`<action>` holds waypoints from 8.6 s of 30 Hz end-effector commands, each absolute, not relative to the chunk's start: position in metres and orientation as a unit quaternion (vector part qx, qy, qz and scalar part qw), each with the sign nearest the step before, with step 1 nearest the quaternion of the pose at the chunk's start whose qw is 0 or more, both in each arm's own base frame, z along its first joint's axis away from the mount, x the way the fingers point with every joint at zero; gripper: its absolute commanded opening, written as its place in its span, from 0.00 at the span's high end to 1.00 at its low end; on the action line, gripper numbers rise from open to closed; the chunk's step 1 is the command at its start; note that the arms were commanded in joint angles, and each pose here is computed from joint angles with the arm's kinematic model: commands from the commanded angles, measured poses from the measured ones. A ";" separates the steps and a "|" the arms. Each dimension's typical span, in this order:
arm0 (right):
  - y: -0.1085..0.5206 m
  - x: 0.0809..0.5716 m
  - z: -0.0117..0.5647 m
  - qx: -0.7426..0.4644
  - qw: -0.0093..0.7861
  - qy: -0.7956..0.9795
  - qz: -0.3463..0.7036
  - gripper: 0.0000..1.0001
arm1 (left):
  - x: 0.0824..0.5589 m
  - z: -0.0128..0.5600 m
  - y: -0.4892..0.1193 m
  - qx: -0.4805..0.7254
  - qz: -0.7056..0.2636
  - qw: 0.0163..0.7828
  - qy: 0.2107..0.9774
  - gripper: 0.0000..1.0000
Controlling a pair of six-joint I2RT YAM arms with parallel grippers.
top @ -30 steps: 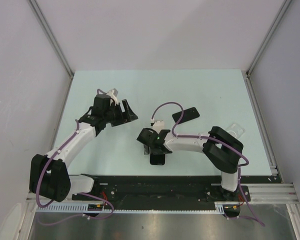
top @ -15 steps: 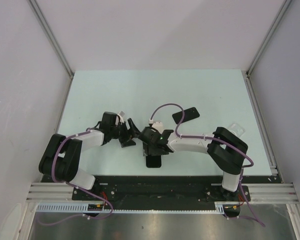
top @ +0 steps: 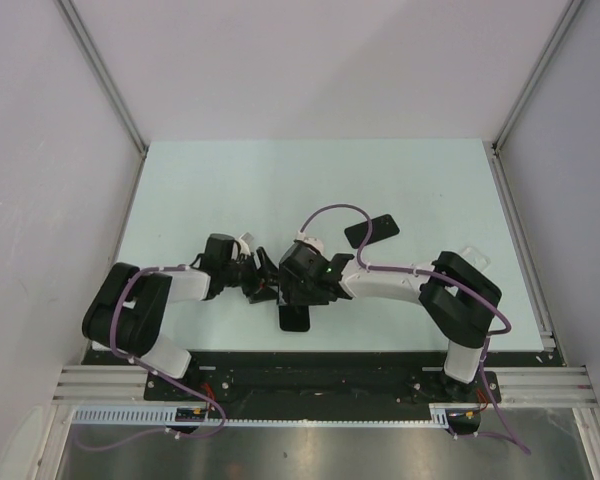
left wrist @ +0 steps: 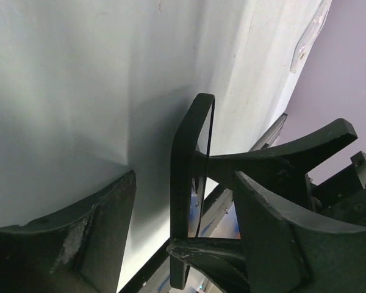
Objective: Take the phone out of the phone case
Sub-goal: Pick up the phone at the center of the board, then remove the phone case from the phone.
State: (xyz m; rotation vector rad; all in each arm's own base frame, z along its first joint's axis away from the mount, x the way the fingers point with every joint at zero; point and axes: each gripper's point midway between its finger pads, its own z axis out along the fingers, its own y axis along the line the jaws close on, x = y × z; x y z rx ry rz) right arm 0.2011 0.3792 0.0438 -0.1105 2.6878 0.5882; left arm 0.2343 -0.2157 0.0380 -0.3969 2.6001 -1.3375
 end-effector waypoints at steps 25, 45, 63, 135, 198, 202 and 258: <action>0.349 0.224 0.161 -0.021 0.284 0.907 0.310 0.08 | 0.259 0.114 -0.277 -0.107 -0.580 0.098 0.802 1.00; 0.289 0.219 0.276 0.043 0.332 0.700 0.631 0.26 | 0.294 0.313 -0.262 -0.050 -0.788 0.228 0.570 1.00; 0.289 0.200 0.326 0.096 0.269 0.547 0.787 1.00 | 0.292 0.325 -0.256 -0.043 -0.798 0.239 0.551 1.00; 0.358 0.284 0.223 0.198 0.241 0.726 0.613 0.99 | 0.198 0.476 -0.223 0.049 -0.889 0.274 0.365 1.00; 0.255 0.298 0.179 0.184 0.375 0.819 0.393 1.00 | 0.296 0.273 -0.259 -0.041 -0.578 0.329 0.746 0.00; 0.254 0.297 0.174 0.176 0.378 0.826 0.379 1.00 | 0.297 0.261 -0.260 -0.048 -0.571 0.316 0.756 0.00; 0.277 0.286 0.116 0.083 0.281 0.937 0.189 1.00 | 0.243 0.142 -0.318 0.156 -0.306 0.542 0.767 0.22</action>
